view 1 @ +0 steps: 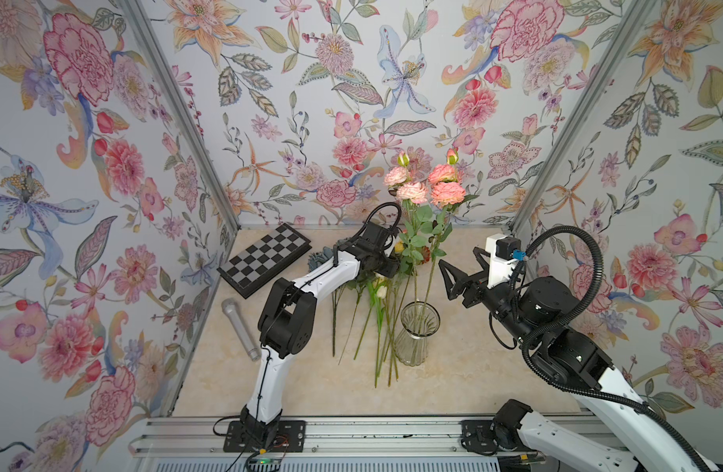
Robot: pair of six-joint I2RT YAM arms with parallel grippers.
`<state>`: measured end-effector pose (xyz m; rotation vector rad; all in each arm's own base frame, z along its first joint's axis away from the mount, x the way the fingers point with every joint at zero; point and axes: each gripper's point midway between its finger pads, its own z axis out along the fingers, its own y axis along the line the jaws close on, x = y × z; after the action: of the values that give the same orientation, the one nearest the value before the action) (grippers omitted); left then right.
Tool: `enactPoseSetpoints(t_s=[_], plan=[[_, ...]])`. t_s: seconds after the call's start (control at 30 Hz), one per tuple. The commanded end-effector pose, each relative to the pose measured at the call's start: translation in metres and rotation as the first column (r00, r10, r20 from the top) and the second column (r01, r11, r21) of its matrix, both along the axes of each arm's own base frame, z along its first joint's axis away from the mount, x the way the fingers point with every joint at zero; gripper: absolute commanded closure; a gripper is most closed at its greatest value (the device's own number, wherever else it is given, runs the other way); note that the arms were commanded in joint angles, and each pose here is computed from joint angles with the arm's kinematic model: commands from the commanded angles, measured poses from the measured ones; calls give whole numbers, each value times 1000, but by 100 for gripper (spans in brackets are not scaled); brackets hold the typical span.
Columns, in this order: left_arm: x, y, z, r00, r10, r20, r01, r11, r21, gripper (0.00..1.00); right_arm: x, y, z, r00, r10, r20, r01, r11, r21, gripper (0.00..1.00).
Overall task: Place the pink flowers into the vase
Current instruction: Pick up the flower at the center of the board.
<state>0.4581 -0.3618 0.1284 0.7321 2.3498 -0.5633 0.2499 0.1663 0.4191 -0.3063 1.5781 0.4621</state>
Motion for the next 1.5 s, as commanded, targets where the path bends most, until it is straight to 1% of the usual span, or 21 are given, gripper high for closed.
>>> enactPoseSetpoints(t_s=[0.0, 0.4, 0.53, 0.63, 0.97, 1.07, 1.23, 1.3, 1.47], plan=[[-13, -13, -13, 997, -52, -64, 53, 999, 7, 48, 0, -10, 1, 999, -35, 13, 35, 999, 1, 5], [-42, -19, -40, 976, -107, -192, 113, 993, 17, 54, -1, -9, -1, 1000, -20, -16, 20, 1000, 2, 5], [-48, -25, -47, 967, -124, -222, 128, 992, 6, 56, -1, -8, 0, 1000, -16, -20, 16, 1000, -2, 5], [-51, -25, -55, 963, -122, -241, 130, 991, 19, 56, 0, -8, 0, 1000, -12, -23, 12, 1000, 0, 4], [-46, -27, -69, 959, -127, -255, 144, 988, 53, 60, 1, -5, 2, 1000, -7, -27, 7, 1000, -1, 5], [-44, -28, -72, 957, -130, -260, 150, 987, 58, 63, 2, -6, 2, 1000, -11, -27, 11, 1000, 1, 5], [-41, -29, -79, 954, -128, -272, 154, 985, 75, 65, 2, -8, 2, 999, -23, -27, 23, 1000, 2, 5], [-41, -29, -83, 951, -129, -281, 157, 984, 80, 67, 2, -9, 1, 999, -29, -29, 29, 1000, 0, 5], [-39, -30, -84, 951, -131, -280, 160, 983, 85, 77, 3, -10, 1, 999, -35, -29, 35, 999, 1, 5]])
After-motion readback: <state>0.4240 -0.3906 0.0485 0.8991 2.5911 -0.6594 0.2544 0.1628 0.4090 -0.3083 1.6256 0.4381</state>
